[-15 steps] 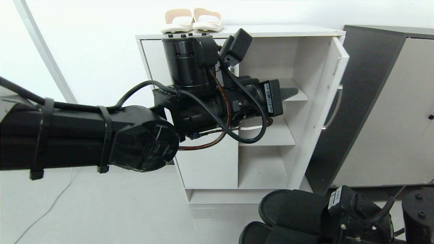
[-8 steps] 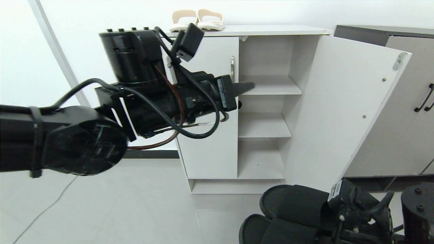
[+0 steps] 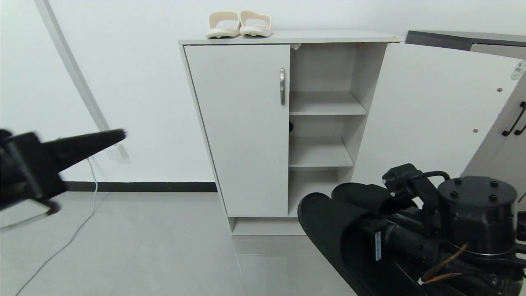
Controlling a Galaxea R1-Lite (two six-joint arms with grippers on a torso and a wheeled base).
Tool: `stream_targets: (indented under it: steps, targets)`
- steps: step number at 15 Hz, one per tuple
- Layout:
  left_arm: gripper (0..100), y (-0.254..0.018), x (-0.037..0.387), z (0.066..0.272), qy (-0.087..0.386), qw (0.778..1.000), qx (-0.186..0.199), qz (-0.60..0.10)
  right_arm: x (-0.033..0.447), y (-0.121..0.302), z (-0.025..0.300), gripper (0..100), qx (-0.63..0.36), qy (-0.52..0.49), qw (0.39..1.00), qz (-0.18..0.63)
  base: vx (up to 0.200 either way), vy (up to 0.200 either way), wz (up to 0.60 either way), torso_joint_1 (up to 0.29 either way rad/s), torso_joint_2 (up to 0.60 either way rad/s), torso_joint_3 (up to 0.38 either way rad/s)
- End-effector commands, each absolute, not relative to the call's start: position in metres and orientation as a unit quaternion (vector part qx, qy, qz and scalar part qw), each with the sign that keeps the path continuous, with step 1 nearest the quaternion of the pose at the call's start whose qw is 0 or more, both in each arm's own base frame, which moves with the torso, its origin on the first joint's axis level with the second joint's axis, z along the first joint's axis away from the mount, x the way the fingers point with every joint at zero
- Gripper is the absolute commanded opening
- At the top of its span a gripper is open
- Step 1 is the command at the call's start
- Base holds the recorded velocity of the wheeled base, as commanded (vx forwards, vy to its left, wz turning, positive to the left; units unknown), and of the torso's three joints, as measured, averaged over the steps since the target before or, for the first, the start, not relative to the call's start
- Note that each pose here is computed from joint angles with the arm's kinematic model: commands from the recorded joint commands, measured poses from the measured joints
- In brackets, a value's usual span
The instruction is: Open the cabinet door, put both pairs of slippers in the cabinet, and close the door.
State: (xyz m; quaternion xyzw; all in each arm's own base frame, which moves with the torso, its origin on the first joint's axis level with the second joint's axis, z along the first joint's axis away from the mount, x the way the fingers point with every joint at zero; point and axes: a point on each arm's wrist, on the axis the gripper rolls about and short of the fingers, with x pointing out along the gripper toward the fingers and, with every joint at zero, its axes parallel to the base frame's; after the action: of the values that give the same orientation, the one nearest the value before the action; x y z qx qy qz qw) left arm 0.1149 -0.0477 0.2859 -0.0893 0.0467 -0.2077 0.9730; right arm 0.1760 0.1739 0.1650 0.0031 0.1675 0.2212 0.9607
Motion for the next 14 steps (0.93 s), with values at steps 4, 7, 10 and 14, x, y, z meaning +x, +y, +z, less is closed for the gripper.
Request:
stream_targets:
  steps: [4, 7, 10, 14]
  targets:
    - [0, 0.011, -0.024, 0.17, 0.039, 0.997, -0.019, 0.066, 0.191, 0.181, 0.151, 0, -0.004, 0.189, 0.962, 0.198, 0.0, 0.0, 0.0, 0.0, 0.0, 0.0]
    - [0, 0.009, -0.034, 0.121, 0.042, 0.992, 0.004, 0.12, 0.191, 0.181, 0.149, 0, -0.007, 0.192, 0.961, 0.198, 0.0, 0.0, 0.0, 0.0, 0.0, 0.0]
    - [0, 0.007, -0.037, 0.1, 0.034, 0.989, 0.008, 0.144, 0.192, 0.182, 0.146, 0, -0.011, 0.196, 0.96, 0.197, 0.0, 0.0, 0.0, 0.0, 0.0, 0.0]
    - [0, 0.003, -0.024, 0.081, -0.017, 0.997, 0.015, 0.072, 0.191, 0.183, 0.145, 0, -0.012, 0.198, 0.96, 0.2, 0.0, 0.0, 0.0, 0.0, 0.0, 0.0]
